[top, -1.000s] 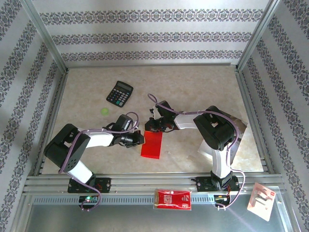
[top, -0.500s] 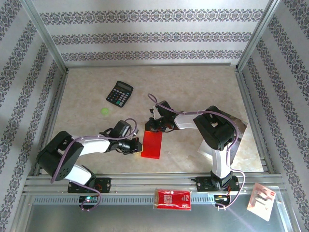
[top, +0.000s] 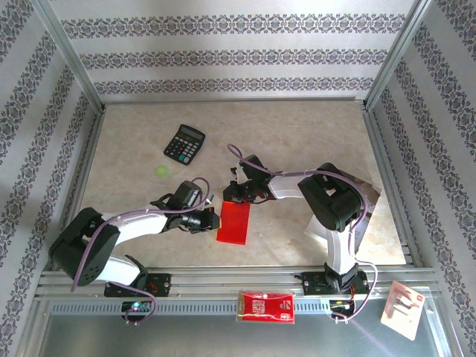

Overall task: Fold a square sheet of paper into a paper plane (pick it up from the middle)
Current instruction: First fold the square sheet of paper in half at the center of the table.

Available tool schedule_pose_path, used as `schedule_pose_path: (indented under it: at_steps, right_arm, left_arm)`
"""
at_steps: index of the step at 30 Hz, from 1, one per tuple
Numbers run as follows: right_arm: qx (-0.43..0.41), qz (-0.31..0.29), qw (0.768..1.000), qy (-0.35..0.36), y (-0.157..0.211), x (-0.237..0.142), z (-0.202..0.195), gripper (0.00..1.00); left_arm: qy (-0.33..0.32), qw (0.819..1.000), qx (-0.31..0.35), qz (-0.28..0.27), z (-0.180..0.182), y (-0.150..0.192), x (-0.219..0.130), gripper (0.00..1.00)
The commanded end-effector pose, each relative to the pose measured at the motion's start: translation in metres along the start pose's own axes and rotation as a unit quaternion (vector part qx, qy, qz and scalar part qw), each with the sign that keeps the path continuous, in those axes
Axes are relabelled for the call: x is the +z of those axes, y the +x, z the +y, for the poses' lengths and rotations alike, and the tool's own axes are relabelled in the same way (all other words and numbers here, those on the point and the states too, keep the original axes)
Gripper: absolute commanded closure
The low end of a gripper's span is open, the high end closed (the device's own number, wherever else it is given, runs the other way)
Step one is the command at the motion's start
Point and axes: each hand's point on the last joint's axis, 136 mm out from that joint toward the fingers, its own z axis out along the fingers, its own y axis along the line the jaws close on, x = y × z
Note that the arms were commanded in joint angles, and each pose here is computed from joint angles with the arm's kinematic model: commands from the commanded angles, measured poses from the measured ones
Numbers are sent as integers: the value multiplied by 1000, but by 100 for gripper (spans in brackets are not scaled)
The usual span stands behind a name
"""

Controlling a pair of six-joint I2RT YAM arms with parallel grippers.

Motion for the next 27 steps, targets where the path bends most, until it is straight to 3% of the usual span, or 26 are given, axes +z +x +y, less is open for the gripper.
schedule_pose_path:
  at_steps: [1, 27]
  right_arm:
    - [44, 30, 995, 81, 28, 11, -54, 100]
    - [55, 29, 994, 90, 27, 12, -60, 100]
  left_arm:
    - [6, 1000, 6, 12, -1, 2, 11, 100]
    - [-33, 995, -22, 93, 39, 87, 13, 100]
